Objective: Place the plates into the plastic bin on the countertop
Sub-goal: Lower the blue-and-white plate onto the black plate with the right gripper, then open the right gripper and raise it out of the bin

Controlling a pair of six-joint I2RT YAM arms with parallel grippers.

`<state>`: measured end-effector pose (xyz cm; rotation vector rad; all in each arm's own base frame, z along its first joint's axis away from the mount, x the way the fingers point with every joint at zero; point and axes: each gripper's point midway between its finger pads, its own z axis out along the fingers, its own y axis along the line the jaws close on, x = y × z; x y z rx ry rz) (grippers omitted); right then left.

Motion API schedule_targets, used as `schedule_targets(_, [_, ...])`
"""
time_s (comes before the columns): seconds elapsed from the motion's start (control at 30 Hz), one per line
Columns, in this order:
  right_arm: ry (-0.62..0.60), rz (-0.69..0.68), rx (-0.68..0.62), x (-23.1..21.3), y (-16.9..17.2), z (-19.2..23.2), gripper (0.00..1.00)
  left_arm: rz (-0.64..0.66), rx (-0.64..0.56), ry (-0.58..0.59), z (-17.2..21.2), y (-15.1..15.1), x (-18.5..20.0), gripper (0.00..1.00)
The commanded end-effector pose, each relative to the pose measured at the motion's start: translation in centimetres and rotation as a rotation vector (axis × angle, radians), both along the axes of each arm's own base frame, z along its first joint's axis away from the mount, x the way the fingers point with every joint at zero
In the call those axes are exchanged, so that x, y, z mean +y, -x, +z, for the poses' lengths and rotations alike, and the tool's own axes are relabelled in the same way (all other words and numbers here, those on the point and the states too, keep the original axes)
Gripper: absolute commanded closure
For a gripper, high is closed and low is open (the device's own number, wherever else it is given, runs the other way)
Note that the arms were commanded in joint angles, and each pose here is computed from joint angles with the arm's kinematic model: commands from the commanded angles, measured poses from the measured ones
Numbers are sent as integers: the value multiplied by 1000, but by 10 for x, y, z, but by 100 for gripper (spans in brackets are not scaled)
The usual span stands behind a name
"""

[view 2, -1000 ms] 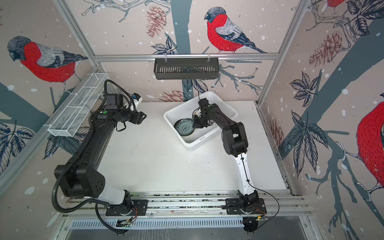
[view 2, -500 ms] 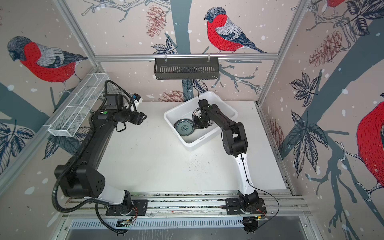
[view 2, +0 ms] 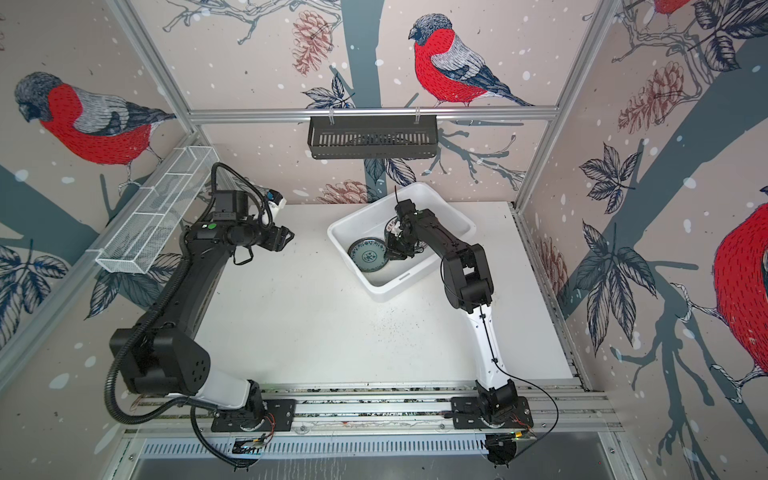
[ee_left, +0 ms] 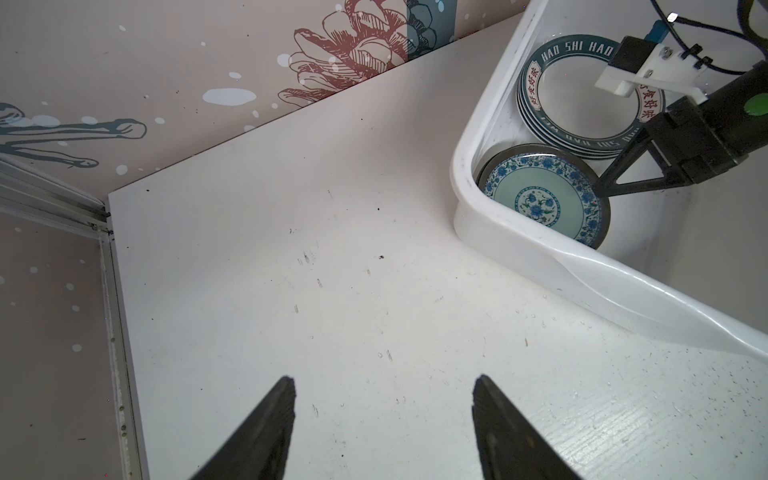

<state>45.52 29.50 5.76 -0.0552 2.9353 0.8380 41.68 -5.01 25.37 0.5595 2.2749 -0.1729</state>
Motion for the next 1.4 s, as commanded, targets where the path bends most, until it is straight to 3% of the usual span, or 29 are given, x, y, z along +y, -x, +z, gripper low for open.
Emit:
schedule_targets(0.0, [7,10,12,4,3,0,74,-11,-17,17,2,-3,-2,32])
schedule_targets(0.67, [58,-10,-41,-3,-7,18,73,-14,-15,32,1,-4,-2,29])
schedule_targets(1.13, [0,-44,-226,0,-26,94,73,20,-2,49,-1,-7,0,22])
schedule_targets(1.37, [-10,-22,-351,13,-13,125,73,118,-20,-68,-3,-12,25,22])
